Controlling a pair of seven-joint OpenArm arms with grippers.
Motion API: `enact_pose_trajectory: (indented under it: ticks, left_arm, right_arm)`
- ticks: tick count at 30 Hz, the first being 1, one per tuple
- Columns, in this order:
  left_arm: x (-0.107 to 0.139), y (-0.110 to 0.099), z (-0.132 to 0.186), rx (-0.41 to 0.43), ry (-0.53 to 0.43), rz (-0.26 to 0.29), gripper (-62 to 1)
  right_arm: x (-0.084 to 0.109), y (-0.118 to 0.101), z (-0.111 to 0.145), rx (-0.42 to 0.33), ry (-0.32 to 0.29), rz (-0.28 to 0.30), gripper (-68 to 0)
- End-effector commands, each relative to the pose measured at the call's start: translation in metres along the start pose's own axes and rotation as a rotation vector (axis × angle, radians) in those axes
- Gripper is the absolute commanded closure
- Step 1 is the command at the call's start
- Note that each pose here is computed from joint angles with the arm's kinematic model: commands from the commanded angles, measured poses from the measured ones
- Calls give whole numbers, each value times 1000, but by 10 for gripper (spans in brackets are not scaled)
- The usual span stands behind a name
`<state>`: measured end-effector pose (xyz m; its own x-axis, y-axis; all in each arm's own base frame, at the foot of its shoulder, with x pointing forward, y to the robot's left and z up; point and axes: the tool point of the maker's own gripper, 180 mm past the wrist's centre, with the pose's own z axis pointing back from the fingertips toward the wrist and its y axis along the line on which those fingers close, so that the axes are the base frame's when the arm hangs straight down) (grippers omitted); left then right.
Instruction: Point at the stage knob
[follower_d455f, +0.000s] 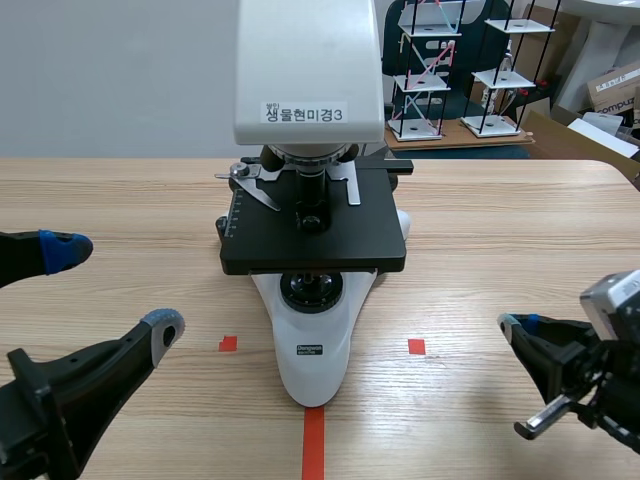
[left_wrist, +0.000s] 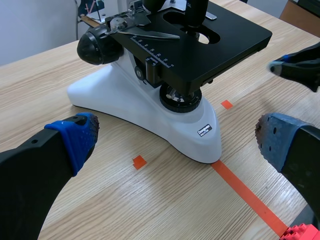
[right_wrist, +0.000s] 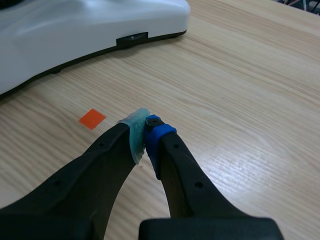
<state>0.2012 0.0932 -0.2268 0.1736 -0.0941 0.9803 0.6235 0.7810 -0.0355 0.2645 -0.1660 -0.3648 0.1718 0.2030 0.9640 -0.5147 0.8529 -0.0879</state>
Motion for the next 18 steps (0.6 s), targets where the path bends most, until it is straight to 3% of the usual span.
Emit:
enact_pose_trajectory:
  ticks: [1,12,18]
  left_arm:
    - [7,-1,0,-2,-21,-2,-623]
    - [7,-1,0,-2,-21,-2,-623]
    - [7,-1,0,-2,-21,-2,-623]
  right_arm:
    - [26,-5,-14,2,-93,28,1]
    - [74,7,-67,71,-259,81,1]
    - [83,16,-79,92,-278,90,0]
